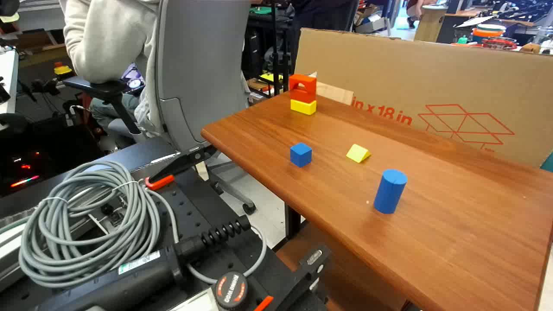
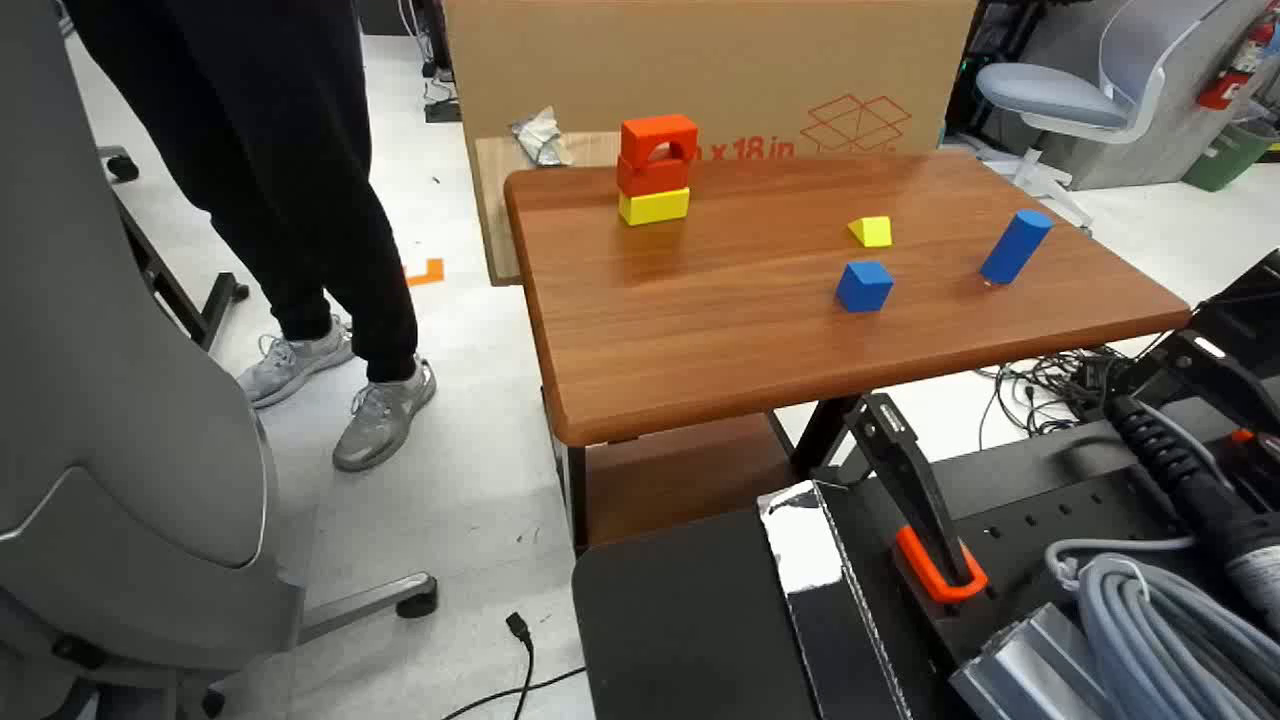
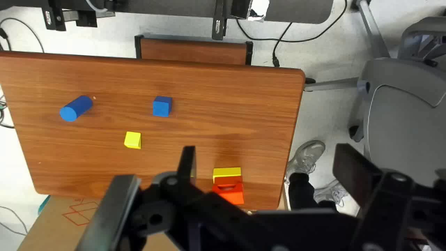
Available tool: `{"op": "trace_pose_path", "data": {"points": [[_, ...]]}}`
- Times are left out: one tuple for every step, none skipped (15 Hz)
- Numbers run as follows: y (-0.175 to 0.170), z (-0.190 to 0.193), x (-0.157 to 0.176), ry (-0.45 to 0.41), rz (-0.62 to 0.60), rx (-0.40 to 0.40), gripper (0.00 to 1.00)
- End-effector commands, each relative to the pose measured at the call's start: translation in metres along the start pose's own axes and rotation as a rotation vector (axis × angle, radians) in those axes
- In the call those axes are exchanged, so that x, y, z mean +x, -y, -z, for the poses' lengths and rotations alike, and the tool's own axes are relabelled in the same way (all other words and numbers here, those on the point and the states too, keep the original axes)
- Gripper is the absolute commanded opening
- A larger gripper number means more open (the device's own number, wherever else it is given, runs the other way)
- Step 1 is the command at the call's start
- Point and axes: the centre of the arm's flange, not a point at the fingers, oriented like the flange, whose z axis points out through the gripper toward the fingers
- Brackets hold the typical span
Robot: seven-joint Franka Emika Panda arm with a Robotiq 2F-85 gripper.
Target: Pick up the blue object from the table and place it on top of the orange object
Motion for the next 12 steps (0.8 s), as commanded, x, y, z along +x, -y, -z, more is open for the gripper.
{"op": "trace_pose_path", "data": {"points": [[0.0, 0.0, 0.0, -0.001, 0.0, 0.0, 1.0], [-0.001, -0.001, 0.001, -0.001, 0.005, -0.004, 1.0], [-0.005, -0.002, 0.003, -0.001, 0.004, -0.001, 1.0], [-0.009, -0.004, 0.004, -0.001, 0.006, 0.003, 1.0], [-0.014, -0.006, 0.004, -0.004, 0.005, 0.008, 1.0], [-0.021, -0.008, 0.005, -0.007, 0.002, 0.01, 1.0], [-0.027, -0.011, 0.006, -0.007, 0.004, 0.008, 1.0], [-0.034, -0.013, 0.007, -0.003, -0.003, 0.008, 1.0], [-0.041, -0.016, 0.008, 0.005, -0.008, 0.012, 1.0], [-0.05, -0.02, 0.01, 0.008, -0.018, 0.011, 1.0], [-0.057, -0.024, 0.013, 0.006, -0.03, 0.009, 1.0], [-0.066, -0.031, 0.016, -0.002, -0.043, 0.008, 1.0]]}}
